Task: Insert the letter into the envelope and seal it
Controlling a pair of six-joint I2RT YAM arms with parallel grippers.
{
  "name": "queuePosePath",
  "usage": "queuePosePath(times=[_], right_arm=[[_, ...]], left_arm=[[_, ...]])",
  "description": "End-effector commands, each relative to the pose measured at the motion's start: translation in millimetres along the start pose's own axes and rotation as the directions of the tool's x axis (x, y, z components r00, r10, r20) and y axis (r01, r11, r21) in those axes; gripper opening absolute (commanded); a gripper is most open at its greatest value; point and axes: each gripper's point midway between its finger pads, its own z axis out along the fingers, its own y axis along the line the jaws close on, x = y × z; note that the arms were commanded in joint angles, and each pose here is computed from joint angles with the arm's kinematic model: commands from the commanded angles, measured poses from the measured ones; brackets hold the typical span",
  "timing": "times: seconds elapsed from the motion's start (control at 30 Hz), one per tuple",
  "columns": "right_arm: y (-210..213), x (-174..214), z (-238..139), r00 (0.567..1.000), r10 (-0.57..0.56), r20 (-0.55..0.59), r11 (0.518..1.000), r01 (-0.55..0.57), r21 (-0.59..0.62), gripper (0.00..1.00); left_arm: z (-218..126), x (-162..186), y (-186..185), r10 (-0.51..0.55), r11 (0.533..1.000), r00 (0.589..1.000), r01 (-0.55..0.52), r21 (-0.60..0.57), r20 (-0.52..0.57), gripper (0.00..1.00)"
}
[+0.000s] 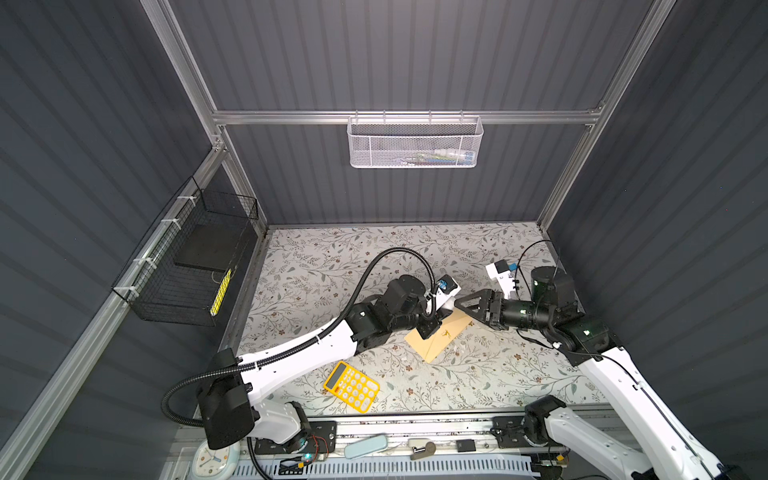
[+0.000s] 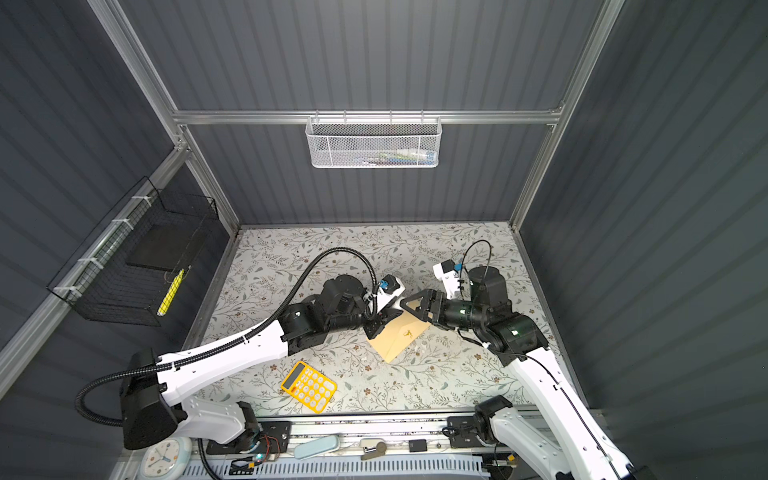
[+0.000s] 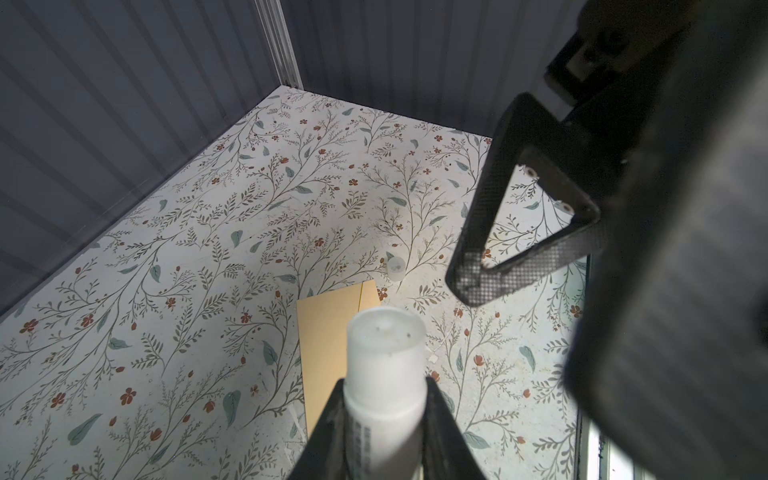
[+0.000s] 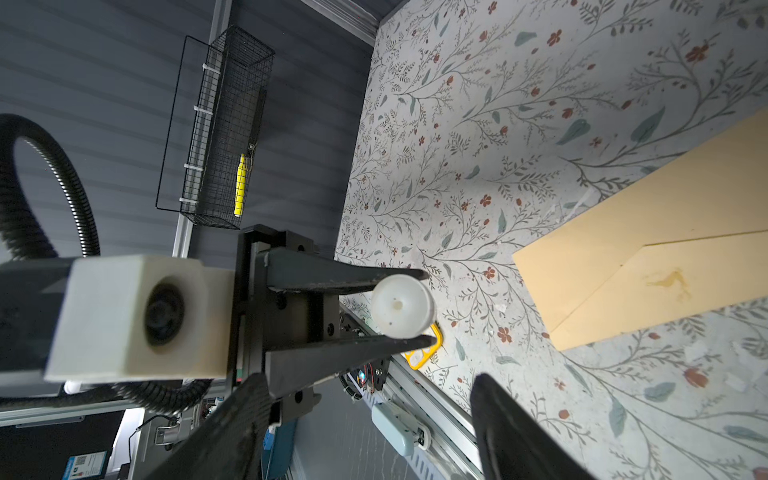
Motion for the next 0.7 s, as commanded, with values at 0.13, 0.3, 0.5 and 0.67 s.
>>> queuePosePath(times=[0.13,0.3,0.5,0.67], right_arm=[[-4,-1,12,1.000,0.017,-0.001,1.000,-0.017,-0.023,0.71],[-7,-2,18,1.000,0.027,-0.002,1.000,-0.027,-0.016,0.65],[-13,2,23,0.999,0.040,-0.011,0.999,-0.040,-0.002,0.53],[-19,7,25,0.999,0.047,-0.016,0.999,-0.047,0.016,0.43]], left_arm=[[-1,-23,-12,0.037,0.998,0.997,-0.040,0.043,0.063,0.00],[2,-23,-17,0.042,0.998,0.997,-0.045,0.049,0.060,0.00],[5,-22,-20,0.050,0.998,0.997,-0.052,0.044,0.056,0.00],[7,-23,-18,0.052,0.998,0.997,-0.054,0.030,0.055,0.00]])
